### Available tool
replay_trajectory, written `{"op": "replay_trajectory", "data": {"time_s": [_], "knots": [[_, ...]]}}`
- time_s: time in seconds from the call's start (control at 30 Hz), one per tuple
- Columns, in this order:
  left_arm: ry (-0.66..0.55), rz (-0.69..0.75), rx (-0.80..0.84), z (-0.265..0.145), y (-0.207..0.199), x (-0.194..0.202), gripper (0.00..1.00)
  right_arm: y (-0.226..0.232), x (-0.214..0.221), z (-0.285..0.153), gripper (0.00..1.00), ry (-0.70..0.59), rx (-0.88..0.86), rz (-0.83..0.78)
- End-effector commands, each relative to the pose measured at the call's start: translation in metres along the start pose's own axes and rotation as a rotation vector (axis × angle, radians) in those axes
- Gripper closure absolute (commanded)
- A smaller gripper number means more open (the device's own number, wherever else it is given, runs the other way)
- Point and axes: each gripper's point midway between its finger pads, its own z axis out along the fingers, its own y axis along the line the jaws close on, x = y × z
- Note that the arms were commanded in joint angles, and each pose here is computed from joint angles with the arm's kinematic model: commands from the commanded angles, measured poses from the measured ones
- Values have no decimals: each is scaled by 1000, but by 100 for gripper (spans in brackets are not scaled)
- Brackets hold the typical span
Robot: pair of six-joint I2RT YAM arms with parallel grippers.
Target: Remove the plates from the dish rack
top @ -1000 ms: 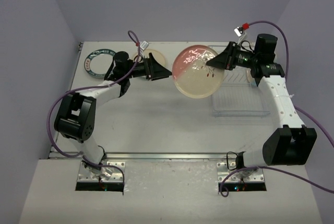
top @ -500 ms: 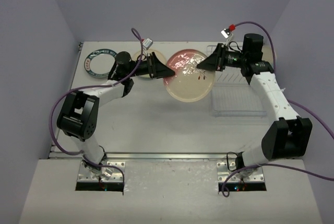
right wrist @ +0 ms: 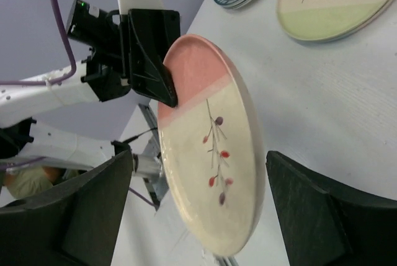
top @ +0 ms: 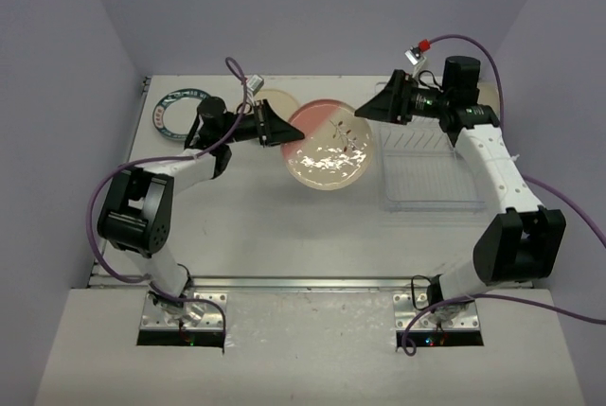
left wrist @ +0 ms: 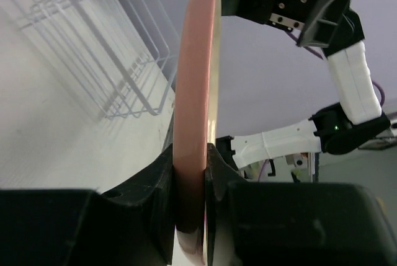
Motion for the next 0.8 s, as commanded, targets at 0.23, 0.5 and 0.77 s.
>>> {"op": "replay_trajectory", "data": {"time_s": [0.23,0.5,0.77], "knots": [[-286,96,-105,-58,33,-113,100,-48,-49,-50,1,-155,237,-13],[-426,149,-229,-91,93,-185,100,-59,-50,-69,1,-155,308,-18],[-516,159,-294,-113,135,-234,100,-62,-41,-78,1,-111,370,-64]]}}
